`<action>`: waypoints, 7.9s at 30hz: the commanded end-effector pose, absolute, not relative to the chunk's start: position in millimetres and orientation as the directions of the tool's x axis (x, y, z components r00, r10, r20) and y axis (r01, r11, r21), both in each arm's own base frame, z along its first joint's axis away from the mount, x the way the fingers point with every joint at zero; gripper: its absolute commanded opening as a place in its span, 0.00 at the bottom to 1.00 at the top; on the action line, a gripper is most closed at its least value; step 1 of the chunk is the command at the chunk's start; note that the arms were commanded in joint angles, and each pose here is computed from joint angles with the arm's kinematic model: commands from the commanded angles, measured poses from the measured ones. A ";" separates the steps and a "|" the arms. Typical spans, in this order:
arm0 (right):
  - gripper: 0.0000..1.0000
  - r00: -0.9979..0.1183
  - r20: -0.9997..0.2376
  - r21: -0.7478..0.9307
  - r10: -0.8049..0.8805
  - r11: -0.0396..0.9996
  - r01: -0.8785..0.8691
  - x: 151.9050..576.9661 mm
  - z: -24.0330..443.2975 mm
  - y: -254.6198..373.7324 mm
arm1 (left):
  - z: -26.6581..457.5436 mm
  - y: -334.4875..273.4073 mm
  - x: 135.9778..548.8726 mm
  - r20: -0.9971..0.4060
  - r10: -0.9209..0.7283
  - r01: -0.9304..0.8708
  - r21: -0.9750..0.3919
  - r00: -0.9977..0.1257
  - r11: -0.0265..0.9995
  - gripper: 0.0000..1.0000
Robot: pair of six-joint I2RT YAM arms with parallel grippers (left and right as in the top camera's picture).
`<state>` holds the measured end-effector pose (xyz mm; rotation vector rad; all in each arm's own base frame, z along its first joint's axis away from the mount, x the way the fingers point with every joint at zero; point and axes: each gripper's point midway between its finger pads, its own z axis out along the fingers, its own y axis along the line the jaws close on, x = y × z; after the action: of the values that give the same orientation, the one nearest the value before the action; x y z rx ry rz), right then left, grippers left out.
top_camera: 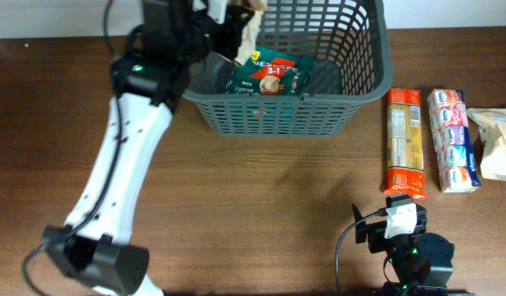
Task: Pack container
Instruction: 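Carry the bread bag with the left gripper and release it into the basket, then move the left gripper to the mint-green wipes pack and grasp it, then lift the wipes pack with the left gripper and drop it into the basket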
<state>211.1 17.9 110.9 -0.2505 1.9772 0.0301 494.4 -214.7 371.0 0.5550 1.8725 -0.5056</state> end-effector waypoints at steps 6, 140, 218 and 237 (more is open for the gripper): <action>0.99 -0.388 -0.909 -0.080 -0.153 0.977 -0.197 210.7 109.6 20.4 | 282.0 -228.4 530.6 -0.860 0.151 0.528 -0.152 -0.487 0.835 0.02; 0.99 -0.388 -0.909 -0.080 -0.153 0.977 -0.197 210.7 109.6 20.4 | 8.8 45.0 518.3 -0.149 -0.966 -0.942 -0.230 -0.213 0.243 0.84; 0.99 -0.388 -0.909 -0.080 -0.153 0.977 -0.197 210.7 109.6 20.4 | 301.7 -287.7 481.4 -0.551 0.825 0.745 0.497 -0.125 0.445 0.02; 0.99 -0.388 -0.909 -0.080 -0.153 0.977 -0.197 210.7 109.6 20.4 | 234.5 -343.0 495.4 -0.581 0.813 0.746 0.526 -0.035 0.408 0.23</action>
<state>211.1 17.9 110.9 -0.2501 1.9772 0.0303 495.0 -342.6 228.6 1.3578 1.8070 0.0836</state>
